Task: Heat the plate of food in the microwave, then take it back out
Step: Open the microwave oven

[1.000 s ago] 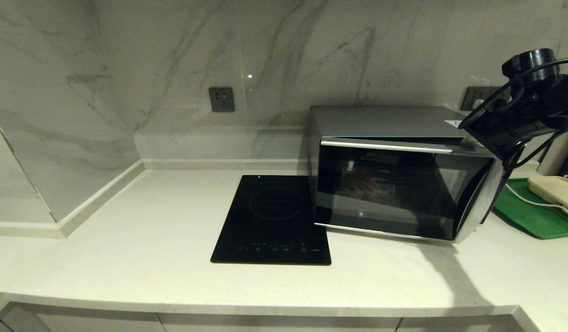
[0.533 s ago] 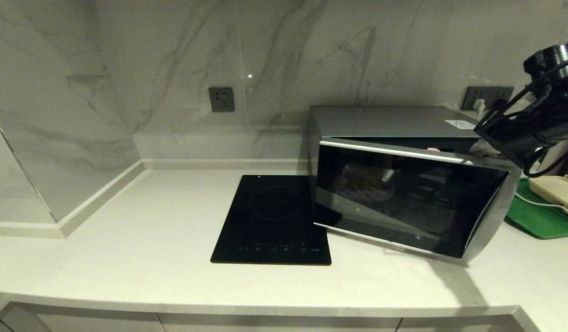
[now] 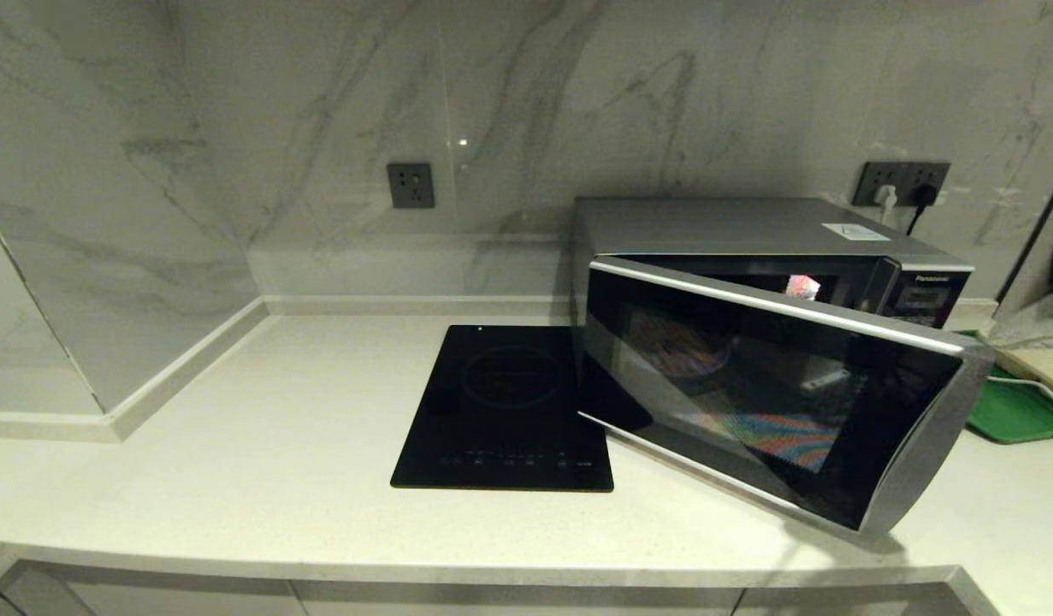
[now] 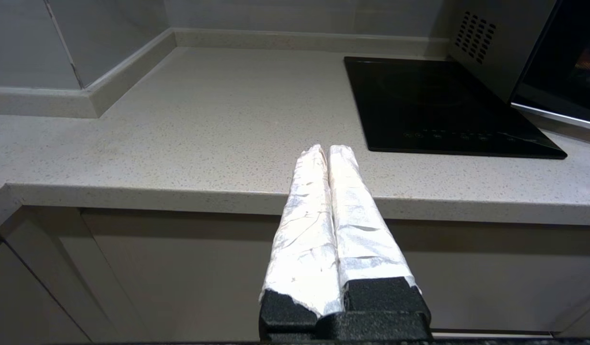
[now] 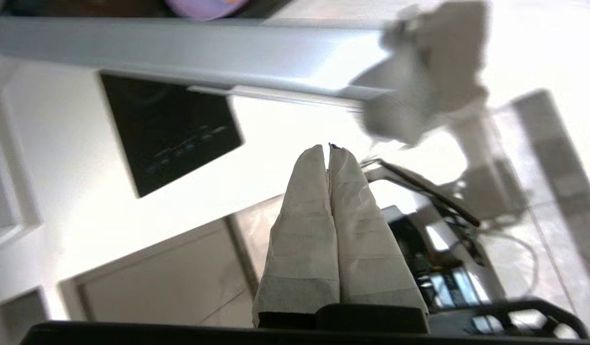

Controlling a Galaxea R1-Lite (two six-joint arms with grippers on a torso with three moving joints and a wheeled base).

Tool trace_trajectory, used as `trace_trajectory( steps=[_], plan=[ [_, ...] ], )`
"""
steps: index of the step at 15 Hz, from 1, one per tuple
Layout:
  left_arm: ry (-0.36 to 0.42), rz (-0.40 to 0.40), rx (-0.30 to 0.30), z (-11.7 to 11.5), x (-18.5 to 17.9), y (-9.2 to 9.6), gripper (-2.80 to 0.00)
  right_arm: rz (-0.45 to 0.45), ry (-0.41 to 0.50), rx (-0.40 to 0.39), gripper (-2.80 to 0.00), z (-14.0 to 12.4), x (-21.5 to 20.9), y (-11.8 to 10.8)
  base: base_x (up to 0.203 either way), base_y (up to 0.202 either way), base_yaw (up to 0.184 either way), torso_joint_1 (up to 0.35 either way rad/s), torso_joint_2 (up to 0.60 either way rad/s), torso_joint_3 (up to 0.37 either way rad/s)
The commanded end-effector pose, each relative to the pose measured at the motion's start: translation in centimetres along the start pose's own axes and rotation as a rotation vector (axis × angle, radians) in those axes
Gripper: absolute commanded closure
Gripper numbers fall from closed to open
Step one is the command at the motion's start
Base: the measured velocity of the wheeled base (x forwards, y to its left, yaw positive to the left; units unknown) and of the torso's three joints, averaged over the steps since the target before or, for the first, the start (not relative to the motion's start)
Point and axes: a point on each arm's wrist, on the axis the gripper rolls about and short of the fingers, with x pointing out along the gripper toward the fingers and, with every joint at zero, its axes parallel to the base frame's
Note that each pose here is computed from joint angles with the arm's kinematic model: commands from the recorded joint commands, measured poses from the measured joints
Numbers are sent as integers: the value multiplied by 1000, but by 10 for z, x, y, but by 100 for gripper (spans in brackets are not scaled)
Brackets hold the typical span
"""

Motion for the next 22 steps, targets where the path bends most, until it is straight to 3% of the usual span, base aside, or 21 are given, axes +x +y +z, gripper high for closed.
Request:
trace_trajectory(
  steps=[1,6,11,13,19,22],
  plan=[
    [-1,1,-1,0,0,0,0,-3,-45,14,0,-6,-9,-10,0,0,0,0,0,0],
    [-2,1,-1,0,0,0,0,-34,-158,20,0,10,24,-7,0,0,0,0,0,0],
    [-2,0,-1,0,0,0,0,-61,-96,6,0,12,44,-8,0,0,0,0,0,0],
    [-1,1,-1,0,0,0,0,-70,-25,-85,0,2,49,-9,0,0,0,0,0,0],
    [-1,1,-1,0,0,0,0,102,113,-514,0,-47,27,7,0,0,0,0,0,0],
    [-2,1,-1,0,0,0,0,161,162,-636,0,-68,23,18,0,0,0,0,0,0]
  ],
)
